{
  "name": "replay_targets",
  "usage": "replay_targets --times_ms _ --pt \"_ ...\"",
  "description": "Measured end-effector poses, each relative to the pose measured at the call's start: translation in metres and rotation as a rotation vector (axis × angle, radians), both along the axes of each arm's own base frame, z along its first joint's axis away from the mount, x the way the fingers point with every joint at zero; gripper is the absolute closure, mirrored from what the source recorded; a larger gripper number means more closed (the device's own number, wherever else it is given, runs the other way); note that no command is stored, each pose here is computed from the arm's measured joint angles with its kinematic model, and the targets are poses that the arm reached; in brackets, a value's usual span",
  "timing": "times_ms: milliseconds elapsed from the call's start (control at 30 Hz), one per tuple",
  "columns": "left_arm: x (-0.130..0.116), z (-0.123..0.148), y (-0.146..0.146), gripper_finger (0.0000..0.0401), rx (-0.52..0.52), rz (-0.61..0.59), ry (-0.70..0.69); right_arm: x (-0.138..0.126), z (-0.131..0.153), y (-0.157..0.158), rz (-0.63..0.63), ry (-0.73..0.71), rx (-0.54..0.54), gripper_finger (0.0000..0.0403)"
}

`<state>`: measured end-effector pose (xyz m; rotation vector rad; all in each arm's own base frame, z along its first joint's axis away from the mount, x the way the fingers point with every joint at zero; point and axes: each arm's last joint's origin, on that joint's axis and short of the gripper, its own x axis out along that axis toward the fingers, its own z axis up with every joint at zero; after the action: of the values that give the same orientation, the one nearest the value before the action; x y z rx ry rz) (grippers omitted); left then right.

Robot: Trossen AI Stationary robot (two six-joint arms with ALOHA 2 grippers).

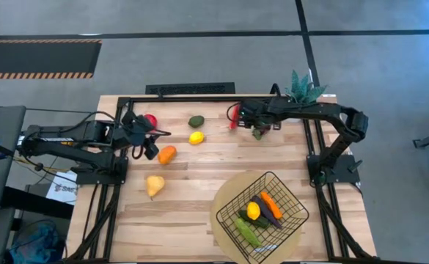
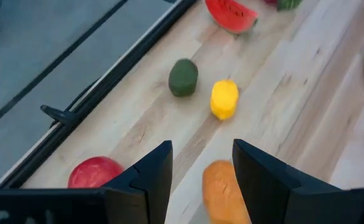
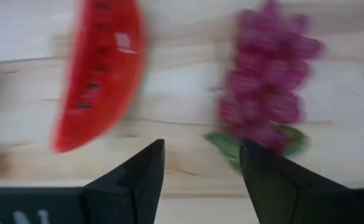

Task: Build produce basket
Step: Put the grapes into the mesh basket

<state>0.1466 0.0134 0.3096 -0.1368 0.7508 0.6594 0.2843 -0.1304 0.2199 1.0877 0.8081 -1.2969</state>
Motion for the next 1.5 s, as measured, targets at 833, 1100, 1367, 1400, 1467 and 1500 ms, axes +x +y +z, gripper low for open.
replay_targets --times_ms 833,1100,1367,1400,1467,1500 --pt "-0.002 -0.002 0.0 0.0246 0.014 -0.049 0.055 -0.011 -0.057 -0.017 -0.122 0.231 0.106 0.0176" --pt "-0.002 -0.002 -0.001 0.0246 0.004 -0.046 0.05 -0.009 -0.073 -0.028 -0.098 0.258 0.126 0.0176" --pt "-0.002 -0.002 -0.001 0.0246 -0.006 -0.049 0.047 -0.014 -0.07 -0.034 -0.092 0.263 0.119 0.0197" --pt "-0.002 -0.002 -0.001 0.0246 -0.006 -0.049 0.047 -0.014 -0.07 -0.034 -0.084 0.266 0.119 0.0208" --pt "-0.002 -0.002 -0.001 0.0246 -0.006 -0.049 0.047 -0.015 -0.07 -0.035 -0.067 0.271 0.12 0.0237" --pt "-0.002 -0.002 -0.001 0.0246 -0.006 -0.049 0.047 -0.014 -0.07 -0.034 -0.058 0.273 0.12 0.0255"
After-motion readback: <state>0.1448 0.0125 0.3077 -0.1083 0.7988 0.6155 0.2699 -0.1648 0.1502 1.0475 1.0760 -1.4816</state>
